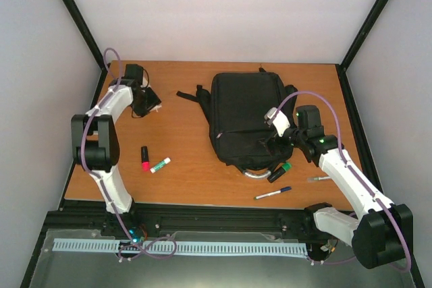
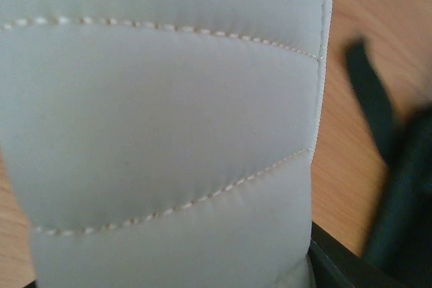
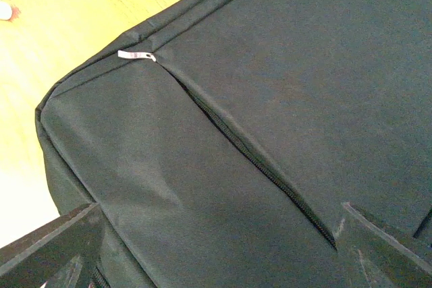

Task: Pack the student bag
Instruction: Pick up the stationery from the center of the board.

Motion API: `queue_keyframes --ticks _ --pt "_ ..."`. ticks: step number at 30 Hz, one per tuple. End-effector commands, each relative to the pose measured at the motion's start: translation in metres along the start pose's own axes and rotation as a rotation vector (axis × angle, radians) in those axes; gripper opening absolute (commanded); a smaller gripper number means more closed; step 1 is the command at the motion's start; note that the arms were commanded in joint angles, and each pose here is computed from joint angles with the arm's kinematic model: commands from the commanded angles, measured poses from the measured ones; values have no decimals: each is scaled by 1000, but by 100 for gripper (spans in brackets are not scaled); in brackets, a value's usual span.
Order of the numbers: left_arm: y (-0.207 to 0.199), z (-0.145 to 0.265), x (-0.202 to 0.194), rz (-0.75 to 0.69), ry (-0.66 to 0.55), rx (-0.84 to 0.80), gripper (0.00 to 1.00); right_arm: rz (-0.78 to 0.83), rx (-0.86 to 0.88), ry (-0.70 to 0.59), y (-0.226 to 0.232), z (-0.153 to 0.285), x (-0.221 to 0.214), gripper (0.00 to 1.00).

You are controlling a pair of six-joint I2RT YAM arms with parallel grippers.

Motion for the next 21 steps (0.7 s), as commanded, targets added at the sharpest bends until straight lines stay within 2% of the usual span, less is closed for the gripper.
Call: queue_keyframes --ticks 1,4,9,15,21 --pt "-61 52 -34 -128 43 -344 51 -54 -75 -11 -18 6 6 95" --pt "-96 89 -71 -231 106 -553 51 -109 -162 -40 -39 22 18 95" --pt "-137 159 -128 -451 96 -817 51 -182 -215 -82 -59 52 53 97" --pt "-148 208 -196 -647 117 -1047 52 -347 10 -167 -41 66 99 97" --pt "-150 216 -238 -683 140 -1163 54 -479 223 -263 -28 66 130 97"
Point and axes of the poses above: each gripper's point midway between its finger pads, its own z axis back along the fingers, its own y axis along the line the jaws close on, x = y × z, the point moved 2 cm from there along z, back along the fingers, and after that the axes turned 5 degrees about z, right-handed, at the moved point
